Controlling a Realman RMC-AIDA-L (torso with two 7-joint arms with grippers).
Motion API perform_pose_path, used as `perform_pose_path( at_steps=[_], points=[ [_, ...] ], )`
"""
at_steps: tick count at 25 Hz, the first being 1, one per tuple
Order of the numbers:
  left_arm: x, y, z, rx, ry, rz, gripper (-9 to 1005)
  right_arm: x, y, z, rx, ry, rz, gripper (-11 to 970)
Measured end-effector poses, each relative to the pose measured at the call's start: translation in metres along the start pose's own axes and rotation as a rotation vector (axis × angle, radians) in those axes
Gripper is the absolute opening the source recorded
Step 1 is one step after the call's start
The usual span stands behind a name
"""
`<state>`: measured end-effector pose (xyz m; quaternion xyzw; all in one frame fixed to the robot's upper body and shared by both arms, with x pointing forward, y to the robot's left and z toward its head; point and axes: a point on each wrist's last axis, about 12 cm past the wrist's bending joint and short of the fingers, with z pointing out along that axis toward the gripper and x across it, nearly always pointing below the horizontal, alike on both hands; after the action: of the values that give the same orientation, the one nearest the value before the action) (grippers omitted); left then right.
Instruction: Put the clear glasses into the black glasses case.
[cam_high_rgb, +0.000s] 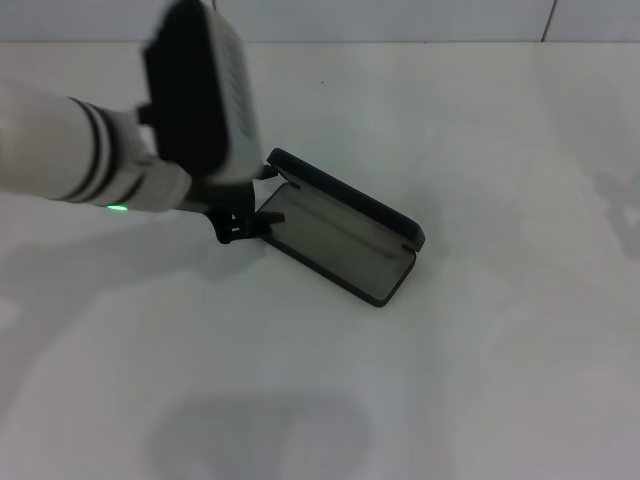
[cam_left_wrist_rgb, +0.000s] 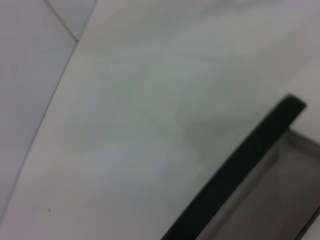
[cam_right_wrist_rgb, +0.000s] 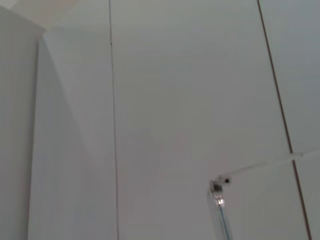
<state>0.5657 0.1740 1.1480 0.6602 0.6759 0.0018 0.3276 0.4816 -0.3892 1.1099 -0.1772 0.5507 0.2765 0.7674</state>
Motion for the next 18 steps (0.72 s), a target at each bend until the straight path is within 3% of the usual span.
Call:
perform_pose_path(
  at_steps=[5,12,18],
  points=[
    [-0.011,-0.002,0.007,-0.064,0.014,0.148,483,0.002,0.0,0.002,0.022,-0.024,-0.009,119],
    [-0.027,0.001,0.006,-0.146,0.004,0.27,522,-0.002,-0.005,0.002,0.056,-0.044,-0.031,119],
    [-0.032,-0.007,0.01,-0.119,0.008,0.33,543,-0.003,-0.009,0.001,0.068,-0.042,-0.04,119]
  ],
)
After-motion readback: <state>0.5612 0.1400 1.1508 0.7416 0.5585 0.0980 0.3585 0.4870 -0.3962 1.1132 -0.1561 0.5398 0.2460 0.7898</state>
